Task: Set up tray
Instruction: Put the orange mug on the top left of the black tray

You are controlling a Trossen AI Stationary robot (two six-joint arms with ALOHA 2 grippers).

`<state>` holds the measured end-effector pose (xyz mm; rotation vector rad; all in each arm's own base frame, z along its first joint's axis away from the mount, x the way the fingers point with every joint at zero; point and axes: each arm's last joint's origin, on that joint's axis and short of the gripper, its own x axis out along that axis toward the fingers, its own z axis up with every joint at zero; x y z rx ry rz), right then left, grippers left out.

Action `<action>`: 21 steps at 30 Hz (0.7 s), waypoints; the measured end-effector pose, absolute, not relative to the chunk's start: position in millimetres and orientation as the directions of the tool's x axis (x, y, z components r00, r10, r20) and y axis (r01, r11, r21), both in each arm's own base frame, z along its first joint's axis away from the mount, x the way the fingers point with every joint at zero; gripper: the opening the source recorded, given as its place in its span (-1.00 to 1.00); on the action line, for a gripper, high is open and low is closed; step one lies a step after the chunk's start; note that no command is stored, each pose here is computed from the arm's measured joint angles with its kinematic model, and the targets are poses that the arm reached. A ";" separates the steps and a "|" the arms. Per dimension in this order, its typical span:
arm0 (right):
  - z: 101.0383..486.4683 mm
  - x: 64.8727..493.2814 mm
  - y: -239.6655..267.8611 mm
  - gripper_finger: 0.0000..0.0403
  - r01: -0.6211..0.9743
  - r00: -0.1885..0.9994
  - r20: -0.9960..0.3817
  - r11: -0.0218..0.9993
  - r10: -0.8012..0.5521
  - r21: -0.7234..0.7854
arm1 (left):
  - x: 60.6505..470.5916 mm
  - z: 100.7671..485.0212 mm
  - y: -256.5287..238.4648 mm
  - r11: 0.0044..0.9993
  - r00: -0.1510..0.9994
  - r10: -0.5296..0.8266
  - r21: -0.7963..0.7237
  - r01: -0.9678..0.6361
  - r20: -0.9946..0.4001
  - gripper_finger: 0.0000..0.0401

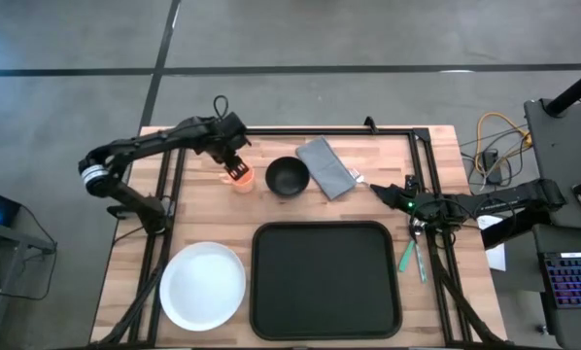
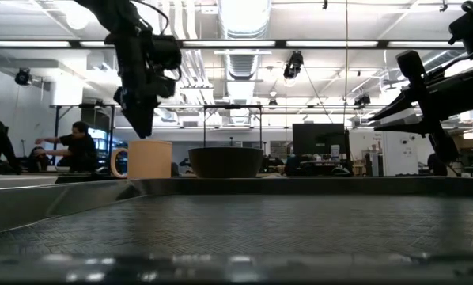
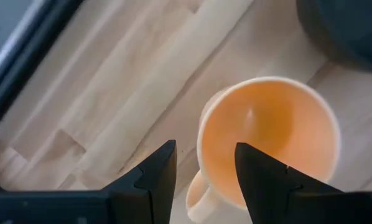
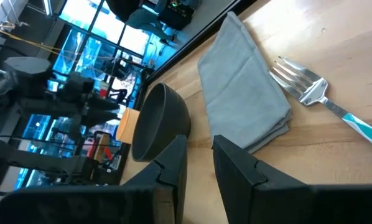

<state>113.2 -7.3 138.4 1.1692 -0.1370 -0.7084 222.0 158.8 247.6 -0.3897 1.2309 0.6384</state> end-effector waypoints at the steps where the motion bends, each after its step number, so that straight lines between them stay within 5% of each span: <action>1: 138.4 113.2 -7.3 -0.66 0.437 0.778 -0.255 0.204 -0.574 0.876 | 223.9 243.3 160.1 0.767 0.181 0.229 0.063 -0.639 -0.957 -0.28; 13: 138.4 113.2 -7.3 -0.66 0.435 0.778 -0.255 0.199 -0.574 0.878 | 239.8 210.0 171.2 0.802 0.101 0.170 0.078 -0.592 -0.980 -0.34; 21: 138.5 113.1 -7.4 -0.66 0.434 0.778 -0.255 0.197 -0.574 0.879 | 240.0 209.2 171.1 0.786 0.097 0.166 0.072 -0.614 -0.981 -0.90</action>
